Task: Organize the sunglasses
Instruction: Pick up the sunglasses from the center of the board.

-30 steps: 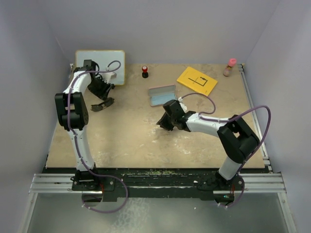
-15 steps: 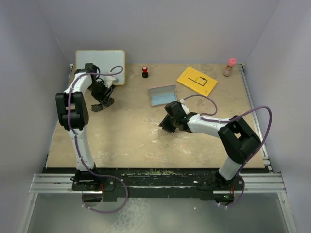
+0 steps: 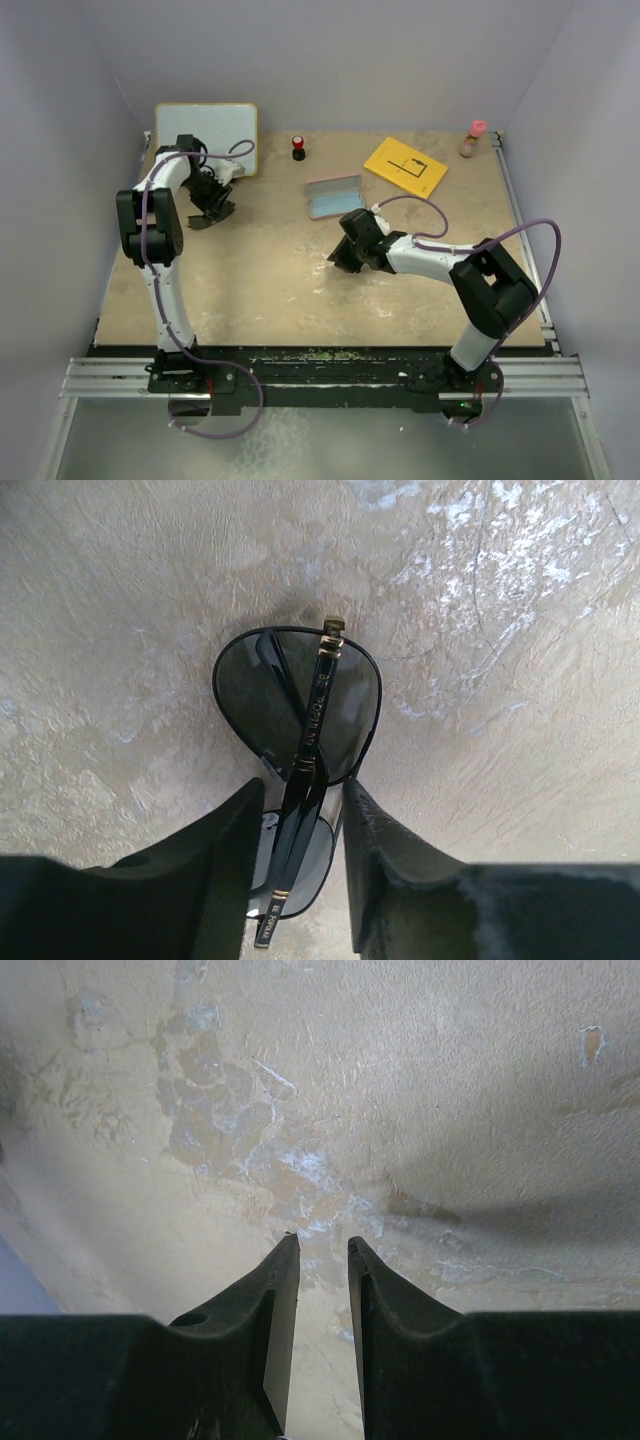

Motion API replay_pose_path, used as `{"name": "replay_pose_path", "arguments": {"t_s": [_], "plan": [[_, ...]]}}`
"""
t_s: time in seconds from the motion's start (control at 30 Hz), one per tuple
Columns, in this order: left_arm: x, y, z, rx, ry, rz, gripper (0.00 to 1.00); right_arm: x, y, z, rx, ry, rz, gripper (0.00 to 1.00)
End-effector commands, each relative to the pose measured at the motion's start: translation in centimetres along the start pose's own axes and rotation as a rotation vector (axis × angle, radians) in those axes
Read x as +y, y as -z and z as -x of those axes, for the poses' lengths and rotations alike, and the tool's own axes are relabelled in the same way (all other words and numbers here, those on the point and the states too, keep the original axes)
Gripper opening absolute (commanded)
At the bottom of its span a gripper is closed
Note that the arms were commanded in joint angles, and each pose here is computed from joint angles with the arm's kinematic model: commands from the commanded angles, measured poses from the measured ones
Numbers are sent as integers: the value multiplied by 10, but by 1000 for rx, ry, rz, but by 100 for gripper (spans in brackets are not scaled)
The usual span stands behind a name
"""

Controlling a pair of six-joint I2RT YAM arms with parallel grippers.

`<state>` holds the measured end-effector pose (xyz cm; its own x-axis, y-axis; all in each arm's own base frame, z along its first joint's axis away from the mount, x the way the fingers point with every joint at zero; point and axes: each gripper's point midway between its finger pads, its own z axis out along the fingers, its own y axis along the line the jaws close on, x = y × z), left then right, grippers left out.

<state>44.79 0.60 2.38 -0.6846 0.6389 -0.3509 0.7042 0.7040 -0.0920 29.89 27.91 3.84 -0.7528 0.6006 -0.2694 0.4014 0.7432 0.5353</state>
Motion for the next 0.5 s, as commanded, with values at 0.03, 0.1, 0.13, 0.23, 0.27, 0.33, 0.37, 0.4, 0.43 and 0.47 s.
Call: {"name": "replay_pose_path", "arguments": {"t_s": [0.03, 0.1, 0.13, 0.23, 0.27, 0.33, 0.37, 0.4, 0.43, 0.47], "plan": [[-6, 0, 4, -24, -21, -23, 32, 1, 6, 6, -19, -12, -1, 31], [-6, 0, 4, -22, -20, -27, 23, 0, 5, 6, -18, -13, -4, 31], [-7, 1, 4, -21, -20, -28, 19, 0, 5, 6, -19, -14, -5, 31], [-9, 4, 4, -17, -14, -38, 9, 0, 5, 7, -20, -14, -6, 30], [-11, 5, 3, -14, -10, -45, 5, 0, 6, 7, -19, -14, -5, 30], [-13, 8, 4, -15, -8, -55, 4, 2, 6, 8, -23, -16, -2, 30], [-15, 10, 5, -17, -7, -61, 4, 3, 8, 9, -24, -16, 2, 30], [-16, 12, 7, -22, -4, -66, 4, 4, 8, 10, -26, -17, 3, 30], [-17, 14, 9, -26, -1, -70, 4, 6, 10, 11, -27, -16, 9, 30], [-19, 17, 11, -30, 5, -80, 4, 9, 12, 12, -30, -13, 13, 30]]}}
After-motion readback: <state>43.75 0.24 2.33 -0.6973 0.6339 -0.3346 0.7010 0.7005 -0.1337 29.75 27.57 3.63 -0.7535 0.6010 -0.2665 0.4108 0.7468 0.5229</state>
